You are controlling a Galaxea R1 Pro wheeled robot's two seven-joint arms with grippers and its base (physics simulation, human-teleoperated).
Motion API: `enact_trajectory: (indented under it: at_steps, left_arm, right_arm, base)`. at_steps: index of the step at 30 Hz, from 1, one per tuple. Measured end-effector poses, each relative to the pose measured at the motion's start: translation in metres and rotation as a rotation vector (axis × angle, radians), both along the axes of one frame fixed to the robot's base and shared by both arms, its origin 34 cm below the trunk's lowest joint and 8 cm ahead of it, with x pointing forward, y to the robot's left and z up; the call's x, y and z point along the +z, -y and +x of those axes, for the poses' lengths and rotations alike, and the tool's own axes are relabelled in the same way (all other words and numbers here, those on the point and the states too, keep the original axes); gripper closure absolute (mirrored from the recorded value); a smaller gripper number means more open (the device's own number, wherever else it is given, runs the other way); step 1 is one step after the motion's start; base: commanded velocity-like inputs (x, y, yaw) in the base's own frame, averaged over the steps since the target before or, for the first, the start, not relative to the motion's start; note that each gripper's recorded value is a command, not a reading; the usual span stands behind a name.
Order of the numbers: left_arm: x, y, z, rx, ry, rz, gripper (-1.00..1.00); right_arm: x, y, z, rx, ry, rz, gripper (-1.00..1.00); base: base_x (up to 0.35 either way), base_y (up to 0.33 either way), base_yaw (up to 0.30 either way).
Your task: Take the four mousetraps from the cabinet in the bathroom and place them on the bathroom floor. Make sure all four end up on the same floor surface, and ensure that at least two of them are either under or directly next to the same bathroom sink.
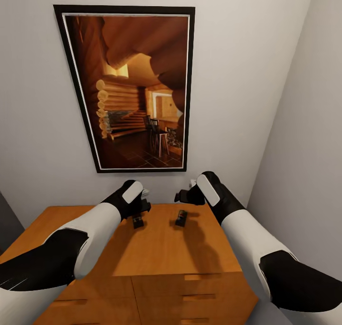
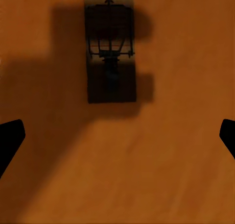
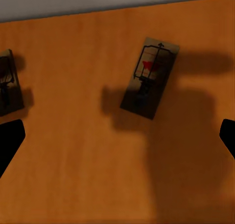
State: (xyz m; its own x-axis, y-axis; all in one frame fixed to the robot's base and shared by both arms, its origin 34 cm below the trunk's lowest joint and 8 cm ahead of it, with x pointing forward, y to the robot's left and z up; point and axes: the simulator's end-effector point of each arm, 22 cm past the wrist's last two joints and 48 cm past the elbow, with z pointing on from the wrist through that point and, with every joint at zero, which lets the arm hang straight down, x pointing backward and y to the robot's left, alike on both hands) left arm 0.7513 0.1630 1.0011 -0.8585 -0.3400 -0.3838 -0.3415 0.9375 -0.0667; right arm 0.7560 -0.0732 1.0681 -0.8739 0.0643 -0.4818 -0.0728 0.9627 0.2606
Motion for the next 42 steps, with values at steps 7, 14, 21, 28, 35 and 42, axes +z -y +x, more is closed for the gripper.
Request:
enact_trajectory:
  at_steps: [7, 14, 21, 28, 35, 42]
  left_arm:
    - [0.000, -0.003, -0.001, 0.008, -0.003, 0.014, -1.00]
    - [0.000, -0.008, -0.003, 0.018, -0.012, 0.033, -1.00]
    - [-0.002, -0.009, -0.003, 0.019, -0.017, 0.037, -1.00]
    - [-0.007, -0.009, 0.000, 0.018, -0.018, 0.036, -1.00]
    - [-0.011, -0.008, 0.003, 0.015, -0.018, 0.036, -1.00]
    - [-0.016, -0.007, 0.006, 0.014, -0.017, 0.032, -1.00]
  right_arm:
    - [-0.001, 0.000, 0.000, -0.001, -0.002, 0.000, -1.00]
    - [-0.001, 0.001, 0.000, -0.001, -0.002, -0.001, -1.00]
    - [-0.002, 0.001, 0.001, -0.001, -0.002, 0.000, -1.00]
    - [-0.007, 0.000, 0.004, 0.000, -0.002, 0.000, -1.00]
    - [-0.012, 0.000, 0.006, -0.001, -0.002, -0.001, -1.00]
    - [-0.017, 0.000, 0.009, 0.000, -0.002, 0.000, -1.00]
  base:
    - [0.000, 0.000, 0.000]
    - [0.000, 0.000, 0.000]
    - [0.000, 0.000, 0.000]
    - [0.000, 0.000, 0.000]
    - [0.000, 0.000, 0.000]
    - [0.000, 0.000, 0.000]
